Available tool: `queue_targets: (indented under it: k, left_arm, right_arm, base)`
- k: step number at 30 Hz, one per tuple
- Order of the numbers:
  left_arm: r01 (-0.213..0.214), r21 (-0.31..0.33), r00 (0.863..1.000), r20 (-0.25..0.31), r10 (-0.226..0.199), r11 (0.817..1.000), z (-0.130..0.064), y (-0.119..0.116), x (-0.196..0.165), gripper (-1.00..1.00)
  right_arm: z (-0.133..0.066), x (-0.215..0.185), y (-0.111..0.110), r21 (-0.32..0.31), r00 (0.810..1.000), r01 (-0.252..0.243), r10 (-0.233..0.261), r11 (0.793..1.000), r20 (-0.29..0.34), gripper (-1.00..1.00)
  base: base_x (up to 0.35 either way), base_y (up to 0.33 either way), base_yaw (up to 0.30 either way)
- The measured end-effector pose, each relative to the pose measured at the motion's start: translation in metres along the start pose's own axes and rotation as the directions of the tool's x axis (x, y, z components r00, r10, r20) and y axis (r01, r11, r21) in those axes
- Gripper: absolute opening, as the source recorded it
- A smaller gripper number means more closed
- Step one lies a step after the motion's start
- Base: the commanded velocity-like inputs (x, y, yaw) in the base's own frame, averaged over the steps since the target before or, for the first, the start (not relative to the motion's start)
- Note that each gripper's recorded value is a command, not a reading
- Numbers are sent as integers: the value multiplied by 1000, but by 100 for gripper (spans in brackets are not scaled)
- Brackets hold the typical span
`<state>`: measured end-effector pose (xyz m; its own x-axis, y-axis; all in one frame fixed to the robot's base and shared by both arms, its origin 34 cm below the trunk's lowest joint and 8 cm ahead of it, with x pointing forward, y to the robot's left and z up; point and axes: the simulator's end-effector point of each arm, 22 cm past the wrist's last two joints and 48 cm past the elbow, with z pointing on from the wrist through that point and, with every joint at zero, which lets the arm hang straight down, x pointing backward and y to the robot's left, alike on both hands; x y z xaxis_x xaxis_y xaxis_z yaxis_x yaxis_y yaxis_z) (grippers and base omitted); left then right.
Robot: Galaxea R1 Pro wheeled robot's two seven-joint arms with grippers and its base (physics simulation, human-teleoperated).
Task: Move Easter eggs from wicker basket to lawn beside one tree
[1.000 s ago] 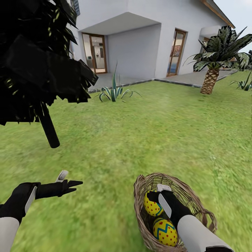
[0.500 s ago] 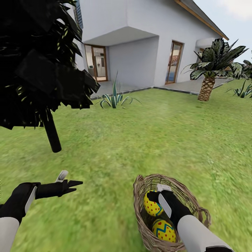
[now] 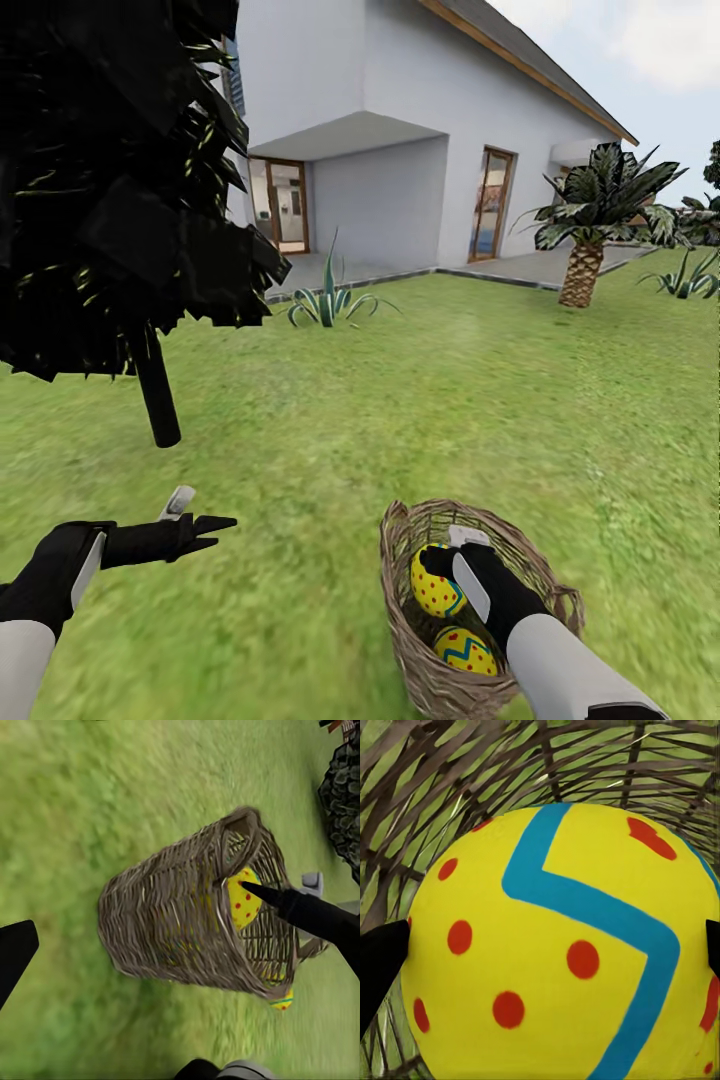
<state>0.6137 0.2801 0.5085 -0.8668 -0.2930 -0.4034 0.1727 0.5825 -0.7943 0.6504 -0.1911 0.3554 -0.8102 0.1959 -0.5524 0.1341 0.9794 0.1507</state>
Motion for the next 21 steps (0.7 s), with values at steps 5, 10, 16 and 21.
queue_targets:
  k: [5, 10, 16, 21]
  left_arm:
    - [-15, 7, 1000, 13, 15, 1000, -5, -9, -5, 100]
    - [-31, 12, 999, 24, 31, 999, -10, -18, -9, 100]
    - [-50, 18, 998, 39, 49, 999, -17, -29, -14, 100]
    - [-65, 23, 997, 51, 64, 998, -23, -38, -17, 100]
  right_arm:
    - [-8, -9, 2, -4, 1000, 1, -1, 1000, 20, -100]
    - [-17, -18, 4, -8, 999, 2, -2, 1000, 40, -100]
    - [-27, -28, 7, -12, 998, 4, -3, 1000, 64, -100]
    - [-36, -37, 9, -17, 996, 5, -4, 1000, 84, -100]
  base:
    - [-159, 0, 0]
    - [-121, 0, 0]
    - [-14, 0, 0]
    - [-110, 0, 0]
